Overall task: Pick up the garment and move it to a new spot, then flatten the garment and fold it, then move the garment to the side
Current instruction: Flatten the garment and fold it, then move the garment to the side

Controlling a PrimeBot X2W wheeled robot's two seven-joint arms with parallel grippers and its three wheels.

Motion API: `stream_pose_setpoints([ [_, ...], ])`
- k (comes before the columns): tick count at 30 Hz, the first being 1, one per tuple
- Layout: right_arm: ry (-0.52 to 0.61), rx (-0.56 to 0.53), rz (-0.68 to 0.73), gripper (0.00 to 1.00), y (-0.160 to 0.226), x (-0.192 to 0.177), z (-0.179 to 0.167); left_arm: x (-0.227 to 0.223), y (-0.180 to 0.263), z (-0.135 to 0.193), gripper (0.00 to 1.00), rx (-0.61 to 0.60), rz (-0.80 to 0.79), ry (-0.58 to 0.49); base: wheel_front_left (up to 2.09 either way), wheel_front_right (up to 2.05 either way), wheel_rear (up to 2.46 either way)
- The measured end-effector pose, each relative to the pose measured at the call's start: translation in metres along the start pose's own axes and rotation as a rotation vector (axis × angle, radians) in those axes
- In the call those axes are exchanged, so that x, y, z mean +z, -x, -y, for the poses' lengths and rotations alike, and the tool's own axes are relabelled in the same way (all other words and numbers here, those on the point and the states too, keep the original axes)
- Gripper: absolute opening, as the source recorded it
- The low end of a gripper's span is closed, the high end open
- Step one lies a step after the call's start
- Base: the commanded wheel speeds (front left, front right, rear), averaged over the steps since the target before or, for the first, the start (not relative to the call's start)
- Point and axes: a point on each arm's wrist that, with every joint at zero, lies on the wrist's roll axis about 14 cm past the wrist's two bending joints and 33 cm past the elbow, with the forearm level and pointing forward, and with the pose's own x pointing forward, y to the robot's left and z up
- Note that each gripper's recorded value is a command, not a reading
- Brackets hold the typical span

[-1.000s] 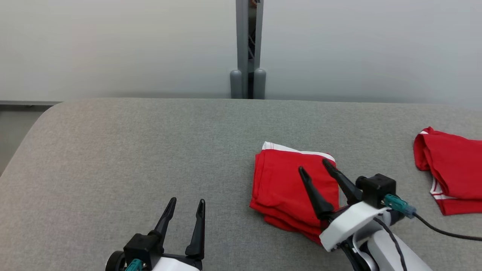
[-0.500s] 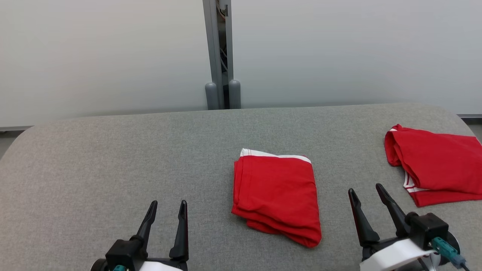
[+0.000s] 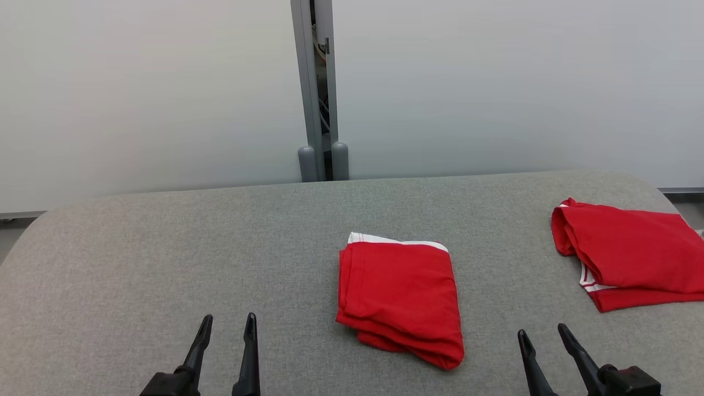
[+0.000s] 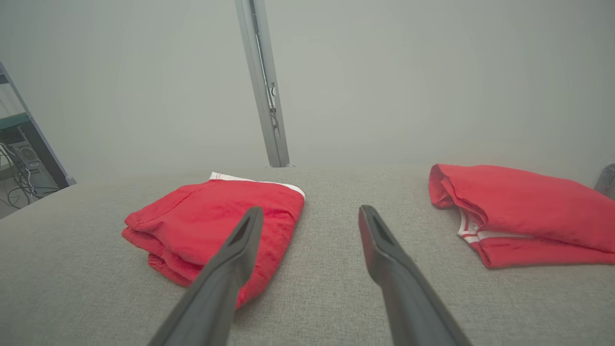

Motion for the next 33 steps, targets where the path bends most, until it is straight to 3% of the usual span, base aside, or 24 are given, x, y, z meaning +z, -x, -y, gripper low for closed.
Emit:
stream_pose_setpoints([
  [33,-0.035,0.043,-0.039,1.00,-0.005,-0.012,-0.015,-0.008,0.012,-0.008,1.00,0.024,-0.022,-0.017,0.00,0.00,0.00],
])
